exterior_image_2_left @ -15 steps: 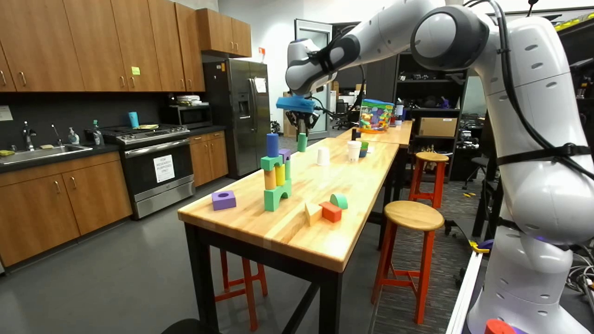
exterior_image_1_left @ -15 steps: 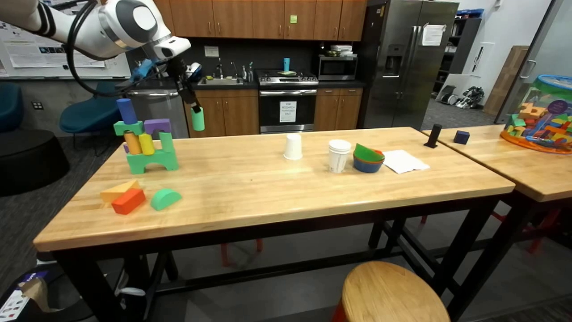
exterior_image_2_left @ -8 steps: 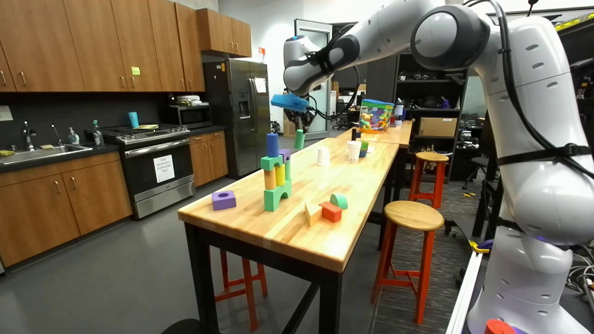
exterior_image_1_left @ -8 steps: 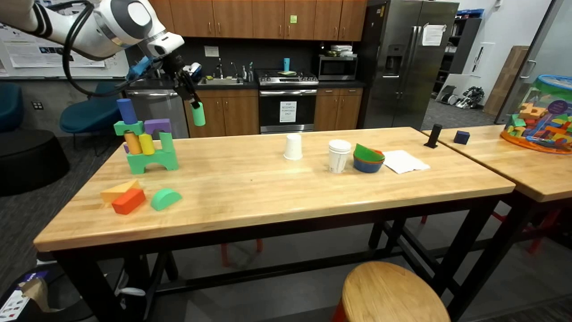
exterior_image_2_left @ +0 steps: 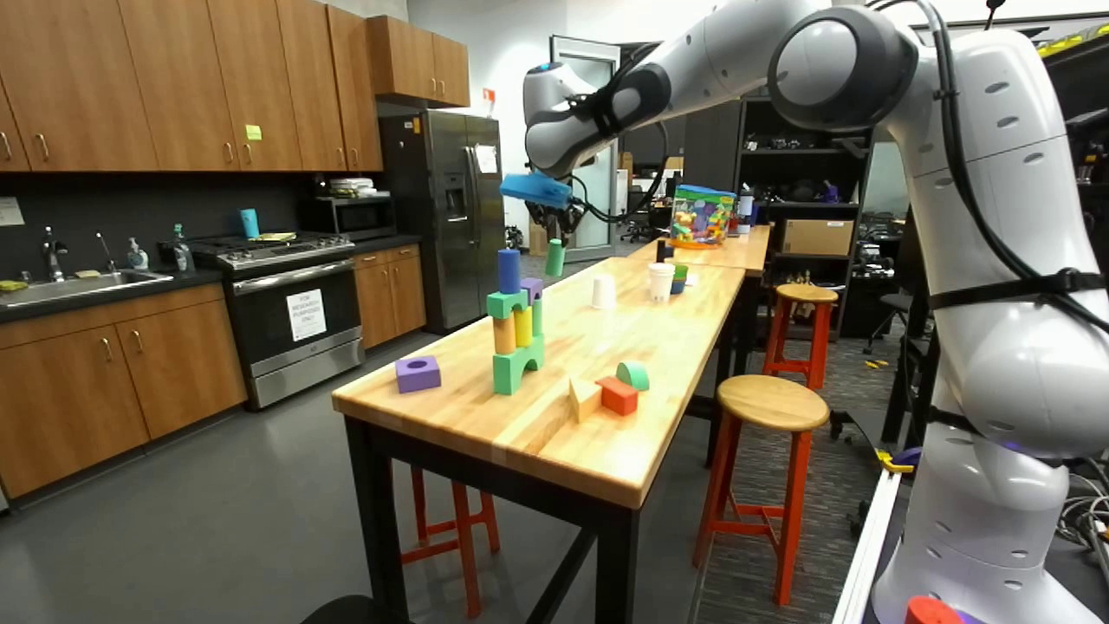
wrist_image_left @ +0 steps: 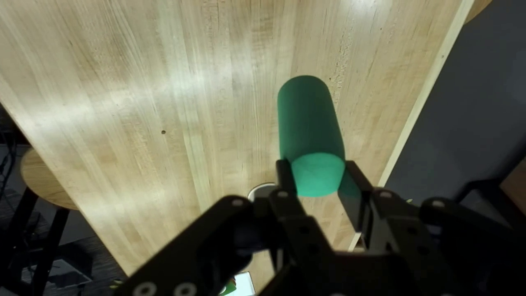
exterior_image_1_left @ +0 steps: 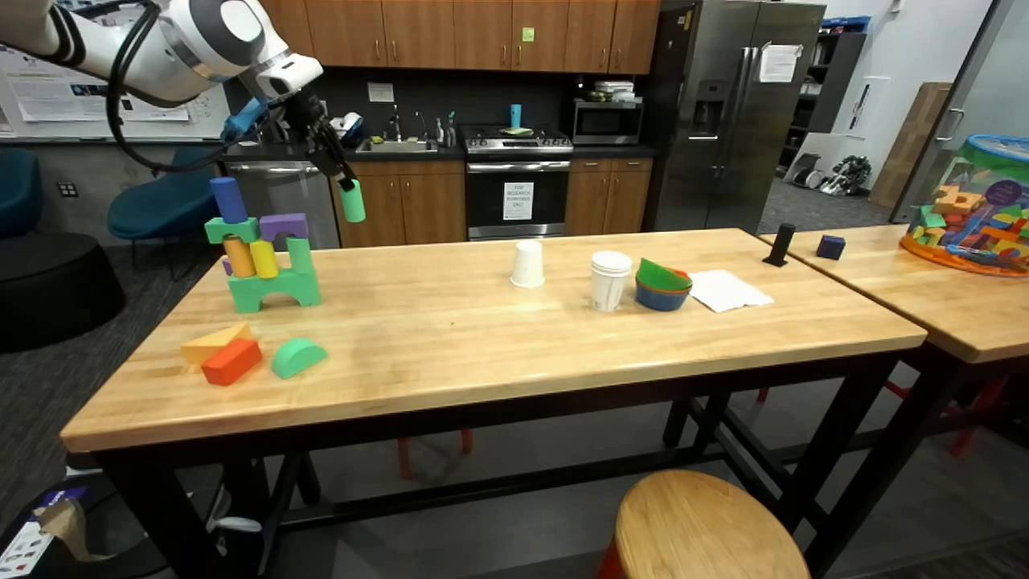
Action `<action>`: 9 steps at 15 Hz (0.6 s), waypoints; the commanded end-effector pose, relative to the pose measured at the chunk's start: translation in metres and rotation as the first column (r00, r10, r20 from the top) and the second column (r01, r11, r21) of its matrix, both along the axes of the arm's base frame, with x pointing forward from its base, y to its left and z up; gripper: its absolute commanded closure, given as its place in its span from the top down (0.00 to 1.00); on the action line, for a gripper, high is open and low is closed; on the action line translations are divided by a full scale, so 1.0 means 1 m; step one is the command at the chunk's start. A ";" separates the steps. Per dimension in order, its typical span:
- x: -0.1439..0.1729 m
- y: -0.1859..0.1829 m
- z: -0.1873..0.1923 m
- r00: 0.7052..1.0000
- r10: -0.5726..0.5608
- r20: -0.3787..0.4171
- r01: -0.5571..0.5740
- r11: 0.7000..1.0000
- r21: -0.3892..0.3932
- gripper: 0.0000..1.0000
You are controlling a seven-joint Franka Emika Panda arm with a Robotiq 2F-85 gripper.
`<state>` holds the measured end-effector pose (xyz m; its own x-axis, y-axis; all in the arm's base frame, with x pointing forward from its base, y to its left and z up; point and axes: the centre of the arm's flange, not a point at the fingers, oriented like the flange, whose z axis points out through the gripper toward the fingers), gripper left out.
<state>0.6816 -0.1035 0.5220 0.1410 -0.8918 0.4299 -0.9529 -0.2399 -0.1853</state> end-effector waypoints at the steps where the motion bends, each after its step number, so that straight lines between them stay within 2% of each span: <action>1: -0.008 0.011 0.016 1.000 0.006 0.002 -0.006 1.000 -0.023 0.08; 9: -0.014 0.040 0.027 0.993 0.119 -0.015 -0.119 0.993 -0.005 0.08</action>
